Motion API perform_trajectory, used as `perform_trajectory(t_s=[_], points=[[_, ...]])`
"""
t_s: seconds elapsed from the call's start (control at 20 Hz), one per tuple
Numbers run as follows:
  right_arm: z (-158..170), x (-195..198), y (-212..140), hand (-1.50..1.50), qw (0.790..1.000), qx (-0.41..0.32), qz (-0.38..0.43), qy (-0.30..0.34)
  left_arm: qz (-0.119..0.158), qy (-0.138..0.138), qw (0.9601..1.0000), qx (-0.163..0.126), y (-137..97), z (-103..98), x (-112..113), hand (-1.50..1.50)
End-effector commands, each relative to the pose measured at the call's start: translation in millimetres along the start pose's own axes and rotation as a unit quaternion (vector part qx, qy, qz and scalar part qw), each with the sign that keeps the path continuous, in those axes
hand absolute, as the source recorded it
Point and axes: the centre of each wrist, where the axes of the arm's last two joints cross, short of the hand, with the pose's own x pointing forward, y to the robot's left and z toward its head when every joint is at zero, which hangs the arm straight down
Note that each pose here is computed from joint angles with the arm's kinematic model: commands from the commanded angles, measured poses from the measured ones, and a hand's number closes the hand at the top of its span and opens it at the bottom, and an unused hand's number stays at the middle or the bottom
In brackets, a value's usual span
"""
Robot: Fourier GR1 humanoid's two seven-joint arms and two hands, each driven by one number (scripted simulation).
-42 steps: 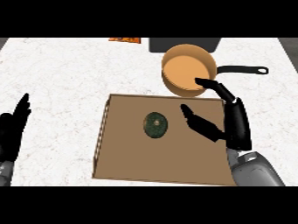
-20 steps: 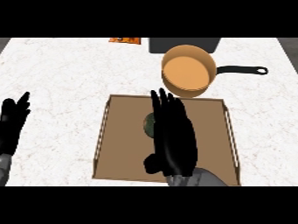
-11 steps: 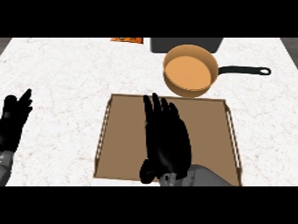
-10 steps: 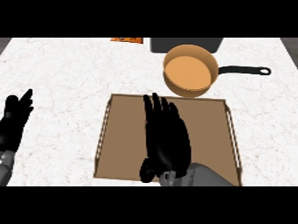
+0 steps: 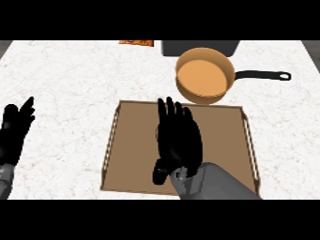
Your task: Pick the squash from the tray and place it in the pot
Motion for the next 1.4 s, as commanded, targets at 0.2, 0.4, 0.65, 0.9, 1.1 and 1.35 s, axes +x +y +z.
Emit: perform_trajectory(t_s=[0.2, 0.4, 0.65, 0.9, 1.1, 1.35], points=[[-20.1, 7.6, 26.9, -1.5, 0.996, 0.007, 0.013, 0.084, -0.002, -0.003, 1.0, -0.006, 10.7, -4.4, 9.7, 0.0], [-29.7, 5.7, 21.6, -1.5, 0.997, -0.009, 0.015, 0.081, 0.001, -0.003, 1.0, 0.006, 0.6, 0.7, -7.6, 0.0], [-38.1, 5.1, 38.5, -1.5, 0.994, 0.012, 0.03, 0.109, -0.001, -0.003, 1.0, -0.001, 5.0, -8.0, -0.4, 0.0], [-39.3, -0.1, 29.5, -1.5, 0.992, 0.035, 0.031, 0.116, -0.001, 0.001, 1.0, 0.002, 5.2, -4.2, -19.1, 0.0], [-59.7, -17.8, 47.3, -1.5, 0.993, 0.035, 0.013, 0.111, 0.0, -0.001, 1.0, -0.001, -11.8, -9.8, -0.9, 0.0], [-54.8, -13.5, 60.3, -1.5, 0.991, 0.045, 0.007, 0.126, -0.003, 0.002, 1.0, 0.003, 2.1, -0.7, -0.7, 0.0]])
